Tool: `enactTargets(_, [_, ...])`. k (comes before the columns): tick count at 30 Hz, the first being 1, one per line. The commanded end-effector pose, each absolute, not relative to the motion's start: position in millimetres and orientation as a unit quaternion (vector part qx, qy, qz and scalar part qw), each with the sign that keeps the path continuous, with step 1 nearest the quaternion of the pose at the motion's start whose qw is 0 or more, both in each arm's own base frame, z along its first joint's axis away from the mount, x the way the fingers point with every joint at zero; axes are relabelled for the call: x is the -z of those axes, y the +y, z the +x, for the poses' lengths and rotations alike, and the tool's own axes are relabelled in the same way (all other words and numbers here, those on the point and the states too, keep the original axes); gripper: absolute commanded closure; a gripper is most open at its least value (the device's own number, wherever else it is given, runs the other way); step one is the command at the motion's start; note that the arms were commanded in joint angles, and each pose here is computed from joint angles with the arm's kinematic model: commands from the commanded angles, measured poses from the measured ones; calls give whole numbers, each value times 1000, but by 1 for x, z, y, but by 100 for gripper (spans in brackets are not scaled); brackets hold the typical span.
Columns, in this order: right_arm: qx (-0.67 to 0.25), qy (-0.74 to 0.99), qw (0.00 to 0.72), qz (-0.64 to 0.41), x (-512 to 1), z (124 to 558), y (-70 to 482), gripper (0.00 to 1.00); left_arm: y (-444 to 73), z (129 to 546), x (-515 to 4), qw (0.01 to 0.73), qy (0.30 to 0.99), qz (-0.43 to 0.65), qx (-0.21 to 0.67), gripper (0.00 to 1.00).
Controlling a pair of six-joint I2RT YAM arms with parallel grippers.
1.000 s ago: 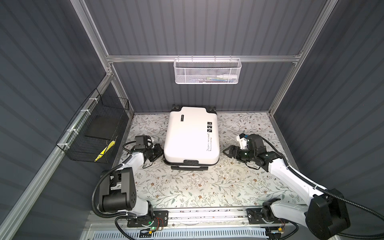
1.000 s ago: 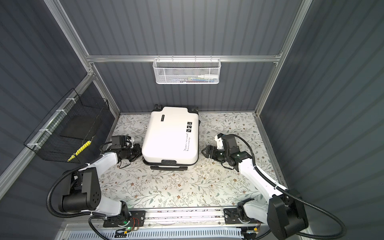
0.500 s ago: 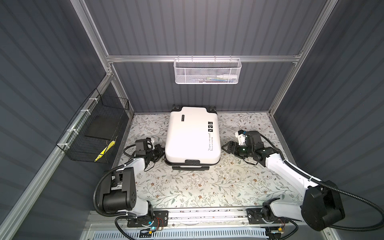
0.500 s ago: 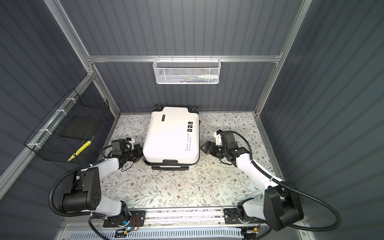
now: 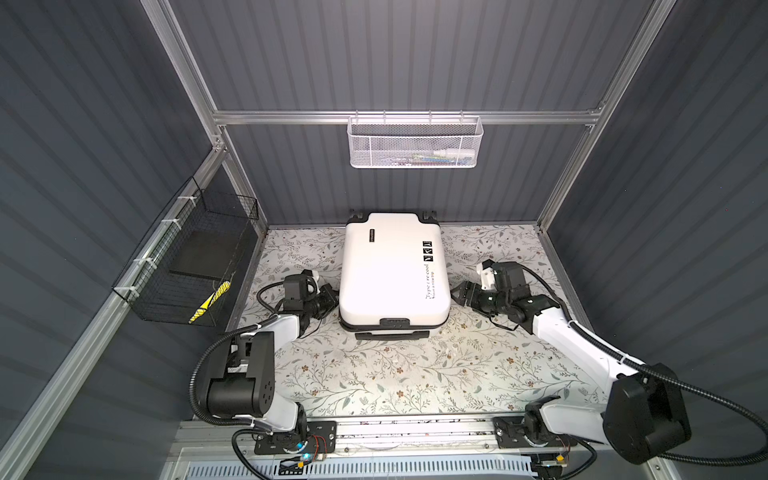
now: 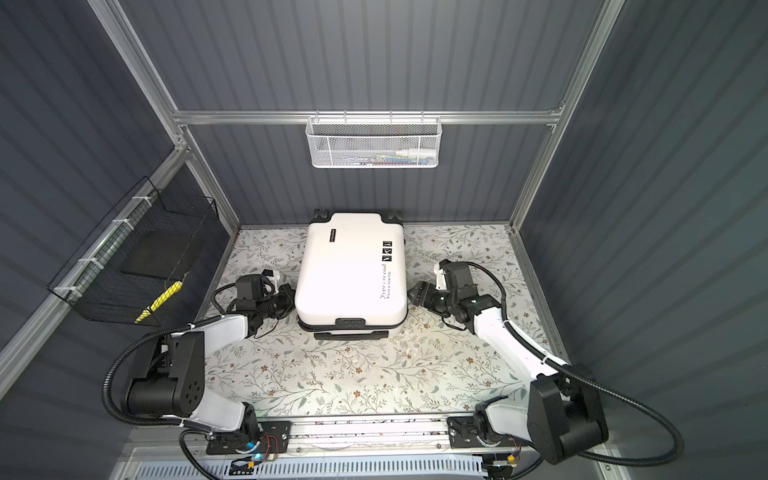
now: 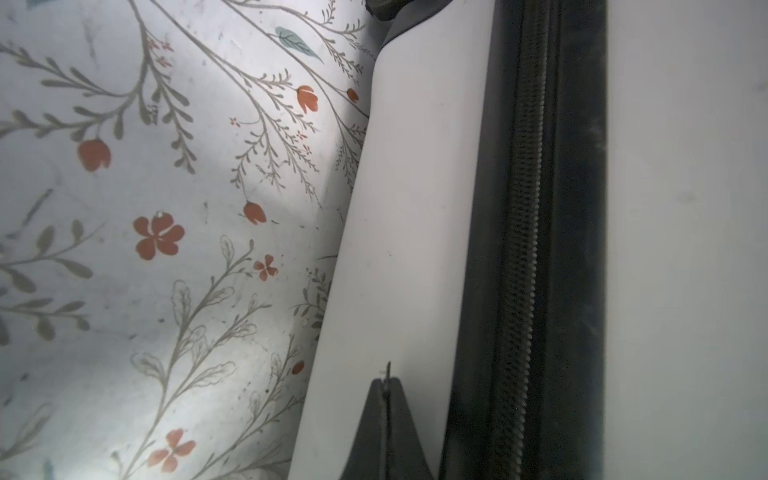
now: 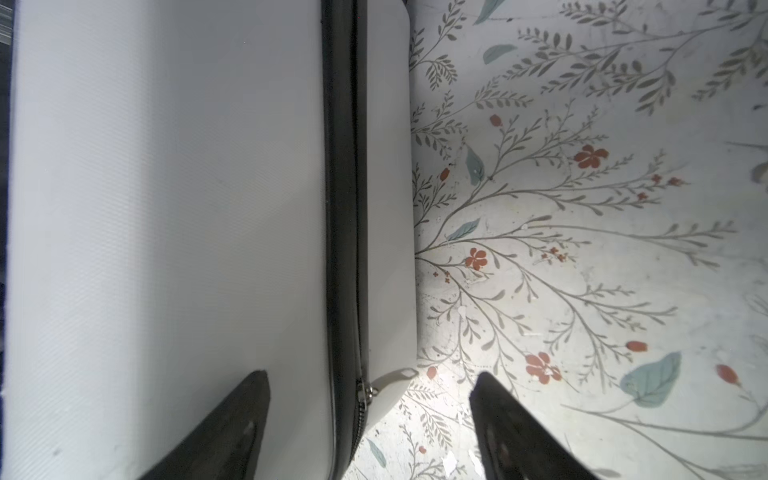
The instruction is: Pack the luggage
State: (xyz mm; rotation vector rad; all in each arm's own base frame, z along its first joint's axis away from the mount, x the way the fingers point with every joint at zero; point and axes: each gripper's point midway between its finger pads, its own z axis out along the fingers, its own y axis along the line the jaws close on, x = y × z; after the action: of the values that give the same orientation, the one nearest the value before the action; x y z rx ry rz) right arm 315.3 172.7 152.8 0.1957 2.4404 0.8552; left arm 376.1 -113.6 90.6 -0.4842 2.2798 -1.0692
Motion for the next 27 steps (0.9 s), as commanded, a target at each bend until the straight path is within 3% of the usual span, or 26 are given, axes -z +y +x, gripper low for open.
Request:
enactTargets(1, [-372, 894, 249, 1, -168, 287, 218, 21, -149, 355, -86, 231, 850, -140, 452, 100])
enactTargets(8, [-348, 909, 228, 8, -140, 285, 215, 22, -150, 356, -86, 229, 851, -137, 453, 100])
enactTargets(19, [-336, 906, 257, 22, -157, 289, 191, 21, -140, 361, -87, 234, 860, -149, 428, 100])
enactTargets(27, [-331, 902, 272, 53, -161, 291, 161, 19, -103, 372, -96, 248, 855, -193, 413, 82])
